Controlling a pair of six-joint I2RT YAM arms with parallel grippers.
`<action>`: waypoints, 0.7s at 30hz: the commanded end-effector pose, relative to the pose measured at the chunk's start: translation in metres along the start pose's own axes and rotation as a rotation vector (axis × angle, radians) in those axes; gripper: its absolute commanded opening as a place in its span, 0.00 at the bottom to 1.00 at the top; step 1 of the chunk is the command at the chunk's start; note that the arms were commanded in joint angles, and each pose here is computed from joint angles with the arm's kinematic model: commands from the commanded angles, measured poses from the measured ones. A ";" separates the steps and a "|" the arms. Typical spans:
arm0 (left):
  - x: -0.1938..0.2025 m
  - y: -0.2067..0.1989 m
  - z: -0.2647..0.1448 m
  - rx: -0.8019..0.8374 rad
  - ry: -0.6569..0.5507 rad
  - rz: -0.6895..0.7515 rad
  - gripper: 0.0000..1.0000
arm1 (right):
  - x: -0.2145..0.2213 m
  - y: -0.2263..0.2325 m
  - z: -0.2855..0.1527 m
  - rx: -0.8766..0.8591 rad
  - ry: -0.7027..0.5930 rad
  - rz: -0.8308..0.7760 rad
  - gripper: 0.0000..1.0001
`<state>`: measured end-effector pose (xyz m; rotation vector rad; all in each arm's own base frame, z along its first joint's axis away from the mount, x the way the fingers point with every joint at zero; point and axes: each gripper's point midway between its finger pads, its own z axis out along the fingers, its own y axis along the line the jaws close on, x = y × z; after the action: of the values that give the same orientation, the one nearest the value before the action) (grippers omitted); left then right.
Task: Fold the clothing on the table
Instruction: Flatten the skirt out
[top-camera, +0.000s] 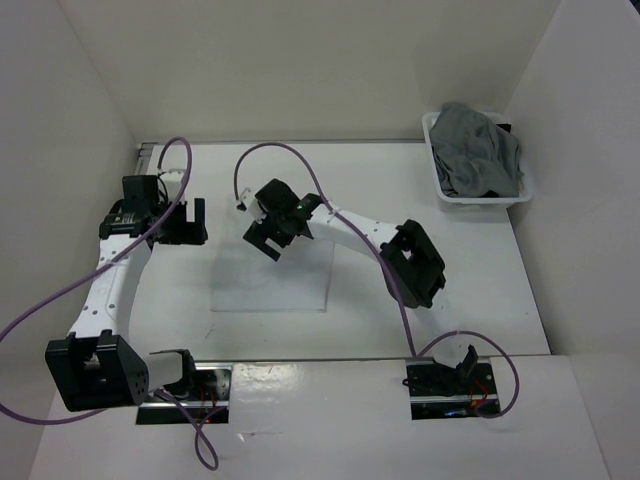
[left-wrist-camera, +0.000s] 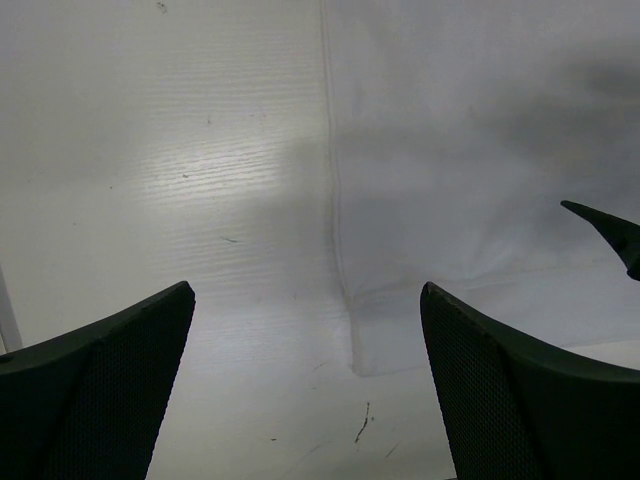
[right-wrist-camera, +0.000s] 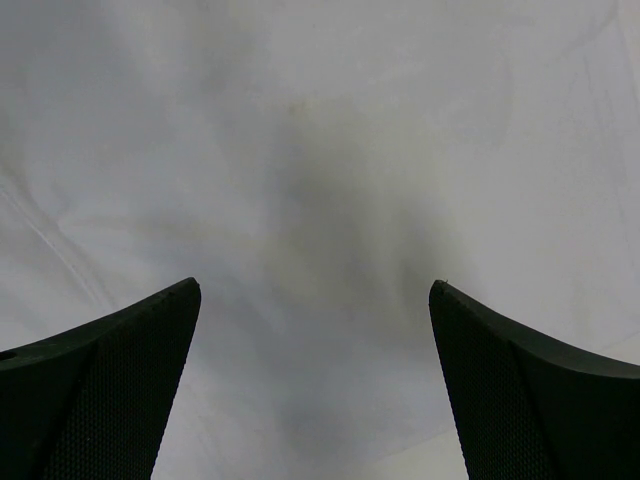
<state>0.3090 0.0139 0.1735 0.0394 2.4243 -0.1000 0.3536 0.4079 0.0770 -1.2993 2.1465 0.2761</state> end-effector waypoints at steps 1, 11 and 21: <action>-0.005 -0.005 0.002 0.031 -0.034 0.002 1.00 | -0.020 0.006 0.005 -0.047 -0.041 -0.001 0.99; 0.000 -0.002 0.009 0.025 -0.006 -0.003 1.00 | -0.010 0.013 0.036 -0.077 0.003 0.010 0.99; -0.001 -0.004 0.009 0.034 -0.007 -0.003 1.00 | 0.007 0.014 0.041 -0.077 0.042 -0.009 0.99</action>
<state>0.3102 0.0122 0.1657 0.0426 2.4379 -0.1147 0.3547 0.4257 0.0303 -1.3638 2.2083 0.3245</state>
